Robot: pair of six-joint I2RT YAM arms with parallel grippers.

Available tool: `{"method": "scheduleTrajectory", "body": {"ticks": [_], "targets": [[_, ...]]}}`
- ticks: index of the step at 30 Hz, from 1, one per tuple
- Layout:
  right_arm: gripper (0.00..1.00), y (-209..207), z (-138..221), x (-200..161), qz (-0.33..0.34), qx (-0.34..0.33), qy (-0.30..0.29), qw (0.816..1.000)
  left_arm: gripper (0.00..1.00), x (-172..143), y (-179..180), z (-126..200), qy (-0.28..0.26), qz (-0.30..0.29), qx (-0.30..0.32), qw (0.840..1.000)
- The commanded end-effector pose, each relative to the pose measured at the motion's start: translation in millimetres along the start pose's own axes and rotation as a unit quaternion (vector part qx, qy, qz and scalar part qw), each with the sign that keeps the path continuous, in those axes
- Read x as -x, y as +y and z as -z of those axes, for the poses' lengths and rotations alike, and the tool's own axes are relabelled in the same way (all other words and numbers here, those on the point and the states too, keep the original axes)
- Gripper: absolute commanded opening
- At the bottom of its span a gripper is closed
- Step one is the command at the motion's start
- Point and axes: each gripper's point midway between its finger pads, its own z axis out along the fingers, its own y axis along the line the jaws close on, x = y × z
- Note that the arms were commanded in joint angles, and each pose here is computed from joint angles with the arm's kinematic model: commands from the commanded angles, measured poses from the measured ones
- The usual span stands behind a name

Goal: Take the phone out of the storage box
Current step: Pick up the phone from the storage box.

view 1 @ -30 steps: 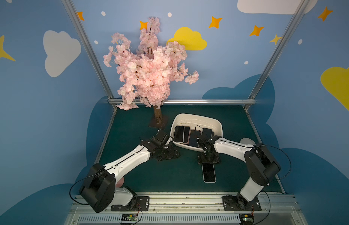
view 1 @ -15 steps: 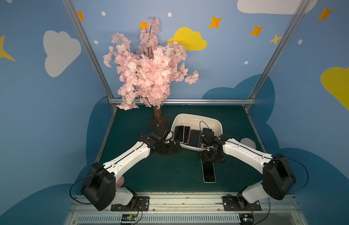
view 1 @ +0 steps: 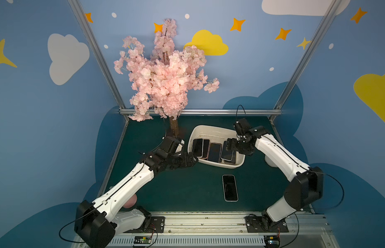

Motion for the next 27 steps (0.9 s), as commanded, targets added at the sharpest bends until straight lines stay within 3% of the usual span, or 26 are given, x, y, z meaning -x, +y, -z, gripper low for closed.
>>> {"method": "scheduleTrajectory", "body": {"ticks": [1,4,11,27], "targets": [[0.96,4,-18,15,-0.001,-0.009,0.044,0.999,1.0,-5,9,13,-0.008,0.007,0.019,1.0],[0.95,13,-40,31,-0.016,-0.016,0.069,0.997,1.0,-8,13,17,-0.021,0.012,0.016,1.0],[0.95,20,-79,59,-0.031,-0.039,0.066,0.997,1.0,-2,11,17,-0.023,-0.008,0.012,1.0],[0.95,-5,-117,56,-0.037,-0.093,0.098,0.99,1.0,10,7,-11,0.02,-0.023,-0.007,1.0]]}}
